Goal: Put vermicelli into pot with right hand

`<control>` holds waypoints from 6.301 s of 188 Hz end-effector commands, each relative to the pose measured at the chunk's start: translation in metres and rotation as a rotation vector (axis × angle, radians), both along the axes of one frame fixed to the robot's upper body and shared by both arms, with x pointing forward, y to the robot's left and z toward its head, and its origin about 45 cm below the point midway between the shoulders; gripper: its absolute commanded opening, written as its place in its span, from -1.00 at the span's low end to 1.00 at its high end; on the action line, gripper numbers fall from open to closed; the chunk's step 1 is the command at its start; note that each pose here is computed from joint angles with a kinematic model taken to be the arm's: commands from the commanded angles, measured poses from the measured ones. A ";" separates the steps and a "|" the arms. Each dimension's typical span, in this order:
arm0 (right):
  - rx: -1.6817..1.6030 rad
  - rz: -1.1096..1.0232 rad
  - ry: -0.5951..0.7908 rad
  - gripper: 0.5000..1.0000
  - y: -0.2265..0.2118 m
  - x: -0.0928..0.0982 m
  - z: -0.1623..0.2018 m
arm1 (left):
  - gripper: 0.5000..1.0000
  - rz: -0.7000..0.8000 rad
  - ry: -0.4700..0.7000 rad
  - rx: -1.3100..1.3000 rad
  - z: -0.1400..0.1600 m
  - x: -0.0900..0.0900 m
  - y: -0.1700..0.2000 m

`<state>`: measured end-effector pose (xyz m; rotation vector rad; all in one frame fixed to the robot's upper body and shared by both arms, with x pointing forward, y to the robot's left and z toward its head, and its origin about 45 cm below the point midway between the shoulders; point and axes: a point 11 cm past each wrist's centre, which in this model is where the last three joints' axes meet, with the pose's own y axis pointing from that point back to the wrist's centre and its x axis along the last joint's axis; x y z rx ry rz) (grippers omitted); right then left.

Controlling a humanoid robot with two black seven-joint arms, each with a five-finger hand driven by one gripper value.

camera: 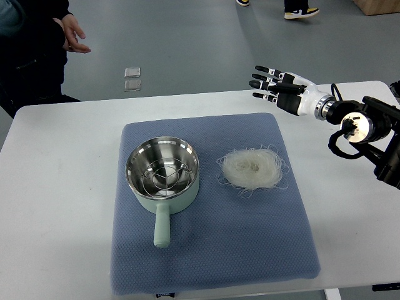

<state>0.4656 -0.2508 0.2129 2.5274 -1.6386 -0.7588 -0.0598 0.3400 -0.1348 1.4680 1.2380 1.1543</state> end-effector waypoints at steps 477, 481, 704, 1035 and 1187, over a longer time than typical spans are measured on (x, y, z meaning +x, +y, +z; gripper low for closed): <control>-1.082 0.885 -0.521 0.69 0.030 -0.084 -0.031 | 1.00 0.000 -0.002 0.004 0.000 0.000 0.000; -1.084 0.884 -0.526 0.69 0.032 -0.084 -0.031 | 1.00 0.000 -0.002 0.004 0.000 0.000 0.000; -1.170 0.895 -0.572 -1.00 0.036 -0.086 -0.049 | 1.00 0.000 -0.002 0.004 0.000 0.000 0.000; -0.779 0.558 -1.144 -1.00 0.121 -0.046 0.143 | 1.00 0.000 -0.002 0.004 0.000 0.000 0.000; -0.629 0.666 -0.944 0.73 0.160 -0.056 0.089 | 1.00 0.000 -0.002 0.004 0.000 0.000 0.000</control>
